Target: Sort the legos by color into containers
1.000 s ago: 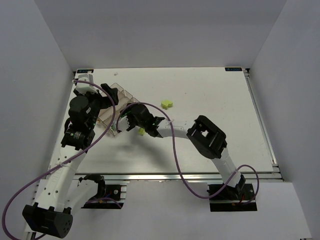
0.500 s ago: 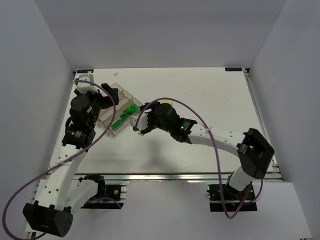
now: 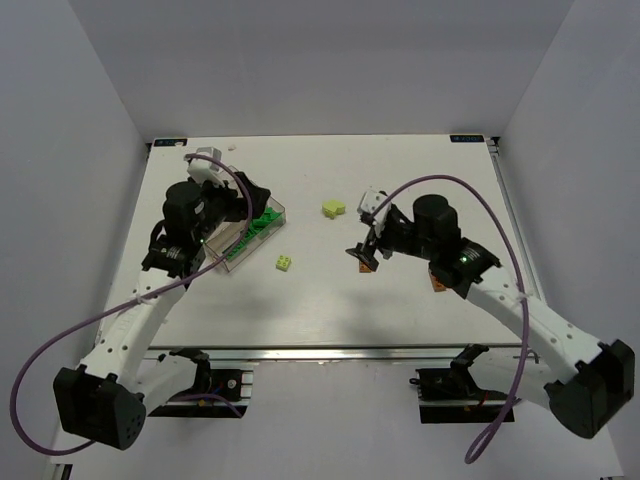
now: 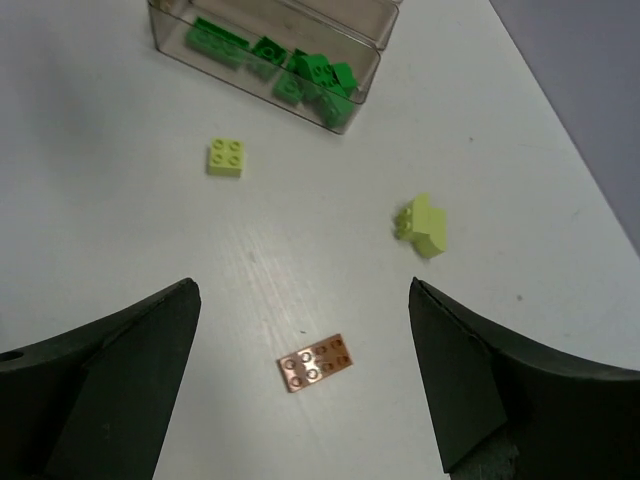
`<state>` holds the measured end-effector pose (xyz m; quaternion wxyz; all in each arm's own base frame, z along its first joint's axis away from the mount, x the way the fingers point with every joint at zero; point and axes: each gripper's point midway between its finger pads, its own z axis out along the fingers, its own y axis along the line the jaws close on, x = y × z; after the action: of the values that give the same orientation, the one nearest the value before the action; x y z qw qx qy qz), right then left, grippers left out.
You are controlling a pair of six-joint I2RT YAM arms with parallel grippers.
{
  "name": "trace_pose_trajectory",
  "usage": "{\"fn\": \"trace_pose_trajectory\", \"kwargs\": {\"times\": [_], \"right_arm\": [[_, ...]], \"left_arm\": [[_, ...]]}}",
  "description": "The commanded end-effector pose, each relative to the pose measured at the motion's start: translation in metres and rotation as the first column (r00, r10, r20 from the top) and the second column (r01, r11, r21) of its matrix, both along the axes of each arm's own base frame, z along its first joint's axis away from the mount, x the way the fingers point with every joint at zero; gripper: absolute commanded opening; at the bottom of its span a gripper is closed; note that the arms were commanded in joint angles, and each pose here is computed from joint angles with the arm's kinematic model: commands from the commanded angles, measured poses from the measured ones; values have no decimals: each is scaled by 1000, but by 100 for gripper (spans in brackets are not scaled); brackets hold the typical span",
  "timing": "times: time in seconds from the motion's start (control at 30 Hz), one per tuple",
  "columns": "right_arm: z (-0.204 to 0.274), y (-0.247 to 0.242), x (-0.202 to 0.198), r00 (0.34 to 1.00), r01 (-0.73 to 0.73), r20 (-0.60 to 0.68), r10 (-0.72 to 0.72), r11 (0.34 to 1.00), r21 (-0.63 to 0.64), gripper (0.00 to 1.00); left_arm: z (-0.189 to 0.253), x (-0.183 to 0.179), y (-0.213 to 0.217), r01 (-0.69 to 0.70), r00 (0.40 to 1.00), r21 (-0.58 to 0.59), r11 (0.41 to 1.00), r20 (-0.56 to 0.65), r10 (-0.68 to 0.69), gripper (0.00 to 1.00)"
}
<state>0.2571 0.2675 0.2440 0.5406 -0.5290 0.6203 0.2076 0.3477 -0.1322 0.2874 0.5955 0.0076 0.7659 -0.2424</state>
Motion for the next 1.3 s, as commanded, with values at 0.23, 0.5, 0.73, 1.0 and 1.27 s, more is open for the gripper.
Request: {"fn": "trace_pose_trajectory", "kwargs": {"times": [0.23,0.5,0.73,1.0,1.27], "right_arm": [[30,-4,-62,934,-15,-342,99,971,239,89],[0,-21,-42,966,49,-260,-5,985,165,55],[-8,-25,-37,970,69,-241,-34,988,138,10],[-13,-31,-27,982,80,-176,-65,993,82,40],[-37,-31,-31,988,-21,-154,15,999,-33,62]], "left_arm": [[-21,-12,-46,136,989,11,991,-53,-135,98],[-49,-15,-63,152,982,71,986,-127,-142,98],[-96,-17,-80,150,963,178,973,-251,-102,95],[-141,-19,-93,142,926,192,971,-371,-62,75],[-144,-15,-85,24,931,139,990,-364,29,80]]}}
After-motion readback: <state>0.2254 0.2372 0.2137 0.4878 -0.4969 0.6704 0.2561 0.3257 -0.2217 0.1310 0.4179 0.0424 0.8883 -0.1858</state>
